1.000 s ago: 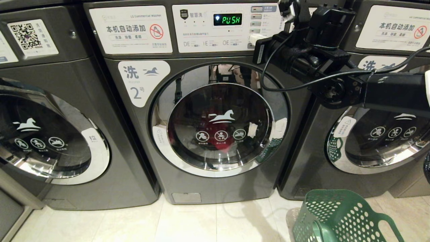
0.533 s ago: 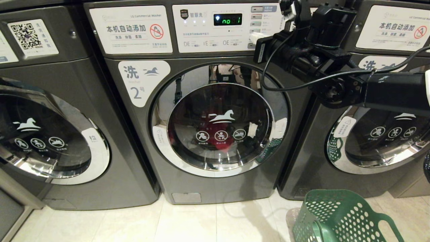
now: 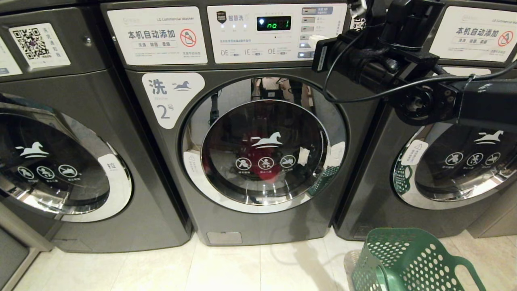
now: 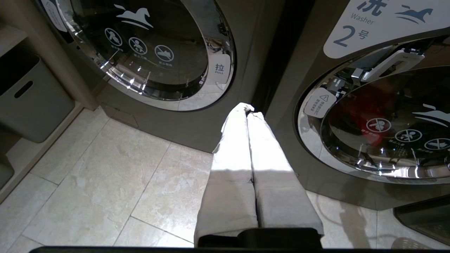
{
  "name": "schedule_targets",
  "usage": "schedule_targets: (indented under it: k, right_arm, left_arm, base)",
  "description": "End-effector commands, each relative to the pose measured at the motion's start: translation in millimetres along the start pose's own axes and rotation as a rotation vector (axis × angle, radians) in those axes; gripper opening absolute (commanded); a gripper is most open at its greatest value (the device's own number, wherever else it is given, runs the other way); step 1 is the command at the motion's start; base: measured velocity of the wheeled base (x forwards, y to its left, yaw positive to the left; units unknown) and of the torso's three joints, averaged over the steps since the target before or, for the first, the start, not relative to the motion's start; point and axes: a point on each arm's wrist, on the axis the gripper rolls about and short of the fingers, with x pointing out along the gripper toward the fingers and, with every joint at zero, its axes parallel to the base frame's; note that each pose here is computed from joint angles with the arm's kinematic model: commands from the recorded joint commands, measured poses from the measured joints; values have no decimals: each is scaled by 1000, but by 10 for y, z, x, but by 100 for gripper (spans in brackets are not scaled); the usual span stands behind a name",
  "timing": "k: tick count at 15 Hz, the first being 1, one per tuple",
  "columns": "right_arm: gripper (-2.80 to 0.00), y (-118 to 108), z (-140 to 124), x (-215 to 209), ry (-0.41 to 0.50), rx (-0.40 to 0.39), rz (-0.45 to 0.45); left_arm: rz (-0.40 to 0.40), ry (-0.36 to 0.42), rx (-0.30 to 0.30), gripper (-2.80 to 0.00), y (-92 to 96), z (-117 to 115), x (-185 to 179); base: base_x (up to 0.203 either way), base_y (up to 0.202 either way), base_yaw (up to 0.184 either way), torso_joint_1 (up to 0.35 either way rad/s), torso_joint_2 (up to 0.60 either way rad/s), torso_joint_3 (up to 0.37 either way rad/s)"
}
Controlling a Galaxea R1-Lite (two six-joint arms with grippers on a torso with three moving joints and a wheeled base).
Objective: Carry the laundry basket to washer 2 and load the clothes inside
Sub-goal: Press the washing machine switch
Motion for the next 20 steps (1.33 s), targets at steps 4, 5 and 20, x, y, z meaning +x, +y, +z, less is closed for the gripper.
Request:
schedule_targets:
  k: [4, 5, 20]
  right_arm:
    - [-280, 94, -94, -23, 38, 8, 25]
    - [-280, 114, -119, -13, 42, 9, 29]
    - [-280, 33, -268, 131, 26, 0, 5]
  left_arm:
    - [4, 2, 0, -280, 4, -6, -2]
    - [5, 2, 0, -280, 4, -6, -2]
    - [2, 1, -2, -280, 6, -8, -5]
  base:
    - [0, 0, 0, 0, 0, 0]
    - [0, 0, 0, 0, 0, 0]
    - [0, 0, 0, 0, 0, 0]
